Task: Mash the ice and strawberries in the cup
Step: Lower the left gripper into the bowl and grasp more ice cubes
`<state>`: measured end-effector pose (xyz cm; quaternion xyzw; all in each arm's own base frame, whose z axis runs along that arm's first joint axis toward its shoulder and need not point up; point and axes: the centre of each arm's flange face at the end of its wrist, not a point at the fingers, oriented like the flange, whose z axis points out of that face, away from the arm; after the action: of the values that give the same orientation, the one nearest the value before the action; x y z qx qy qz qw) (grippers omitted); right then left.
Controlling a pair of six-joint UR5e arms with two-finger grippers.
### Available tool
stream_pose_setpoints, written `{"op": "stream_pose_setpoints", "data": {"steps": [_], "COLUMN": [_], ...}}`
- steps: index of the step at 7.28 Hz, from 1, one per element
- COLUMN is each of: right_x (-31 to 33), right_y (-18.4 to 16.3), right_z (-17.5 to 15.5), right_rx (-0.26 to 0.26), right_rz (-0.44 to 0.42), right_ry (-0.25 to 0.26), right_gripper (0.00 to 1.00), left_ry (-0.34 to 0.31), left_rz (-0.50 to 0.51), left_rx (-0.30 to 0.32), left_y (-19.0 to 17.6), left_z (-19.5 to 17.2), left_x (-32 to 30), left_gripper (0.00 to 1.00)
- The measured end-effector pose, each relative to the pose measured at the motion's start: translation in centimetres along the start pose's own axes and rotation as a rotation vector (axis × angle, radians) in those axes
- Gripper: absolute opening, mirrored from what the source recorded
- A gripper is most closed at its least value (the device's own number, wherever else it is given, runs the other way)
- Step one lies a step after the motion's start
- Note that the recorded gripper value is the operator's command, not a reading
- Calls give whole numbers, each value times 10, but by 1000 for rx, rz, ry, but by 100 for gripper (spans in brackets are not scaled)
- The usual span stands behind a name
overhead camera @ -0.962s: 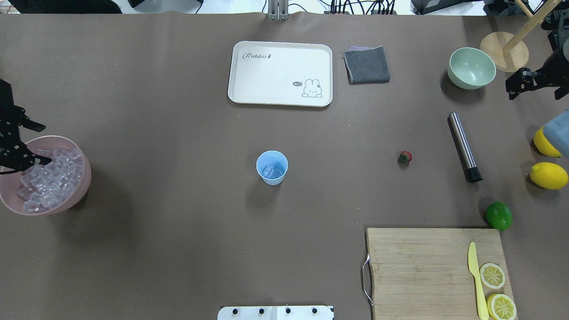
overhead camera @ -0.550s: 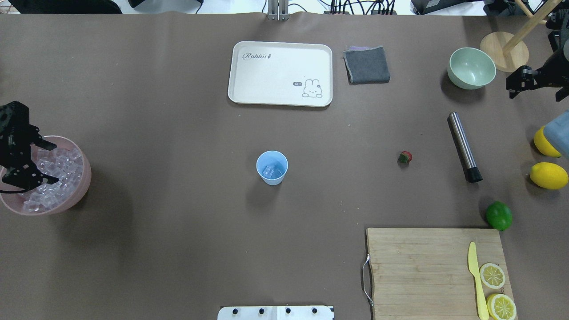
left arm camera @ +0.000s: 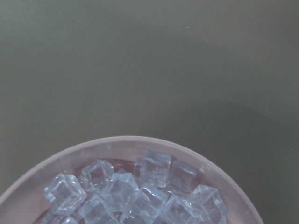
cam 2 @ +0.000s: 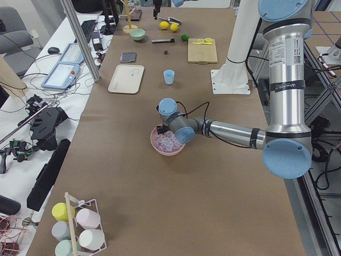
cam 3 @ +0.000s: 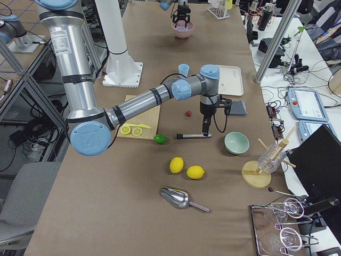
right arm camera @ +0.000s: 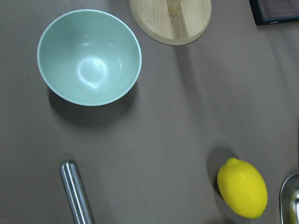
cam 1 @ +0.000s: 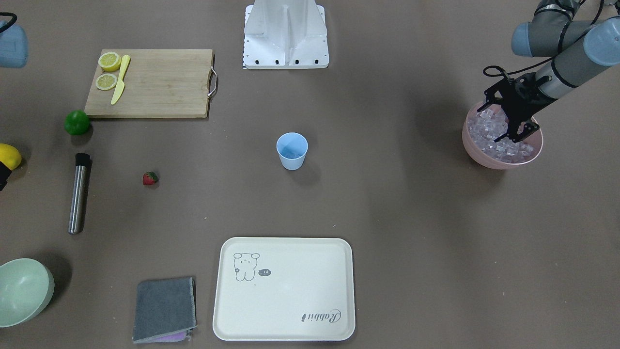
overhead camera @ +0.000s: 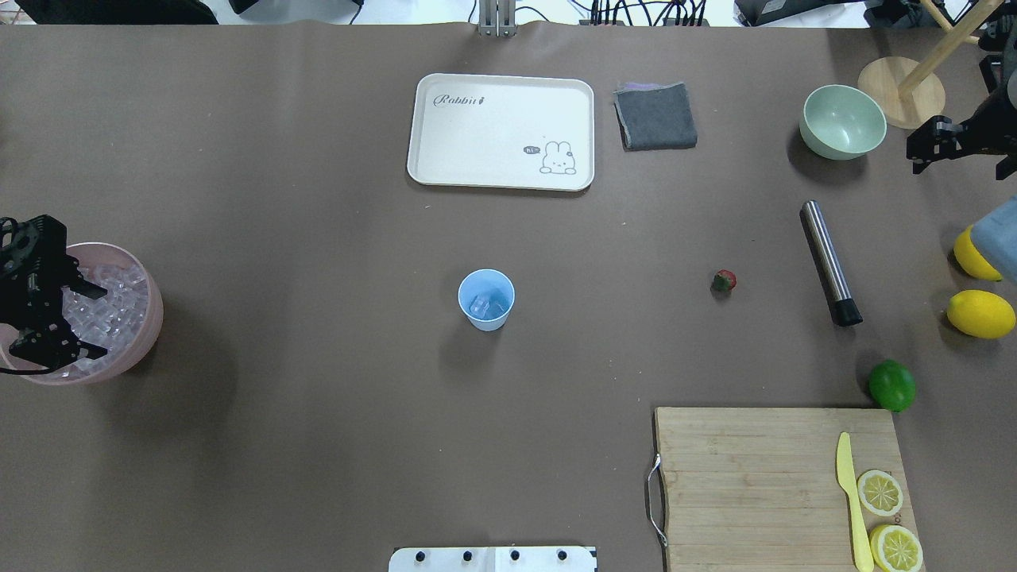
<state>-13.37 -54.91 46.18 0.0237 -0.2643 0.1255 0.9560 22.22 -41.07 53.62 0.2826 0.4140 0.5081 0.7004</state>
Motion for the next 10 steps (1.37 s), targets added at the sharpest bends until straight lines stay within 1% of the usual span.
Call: {"op": "stream_pose_setpoints", "data": {"steps": [4,8,9,10], "right_x": [-3,-5,-5,-5], "right_y": [-2,-2,-1,-1], "right_z": [-3,-4,-3,-3], "right_rx": [8,10,9,8], "right_rz": [-1,-3,-3,-2], "right_ry": [-2,-4,-3,-3], "right_gripper": [100,100,100,100], "left_ry": [9,15,16,15], "left_rz": [-14,-13,-14,-15], "left_rx": [-17,-13,-15,-17], "left_y": [14,14,15,16], "left_z": [2,1,2,3], "left_x": [6,7,7,7], "left_gripper": [96,97,75,63]}}
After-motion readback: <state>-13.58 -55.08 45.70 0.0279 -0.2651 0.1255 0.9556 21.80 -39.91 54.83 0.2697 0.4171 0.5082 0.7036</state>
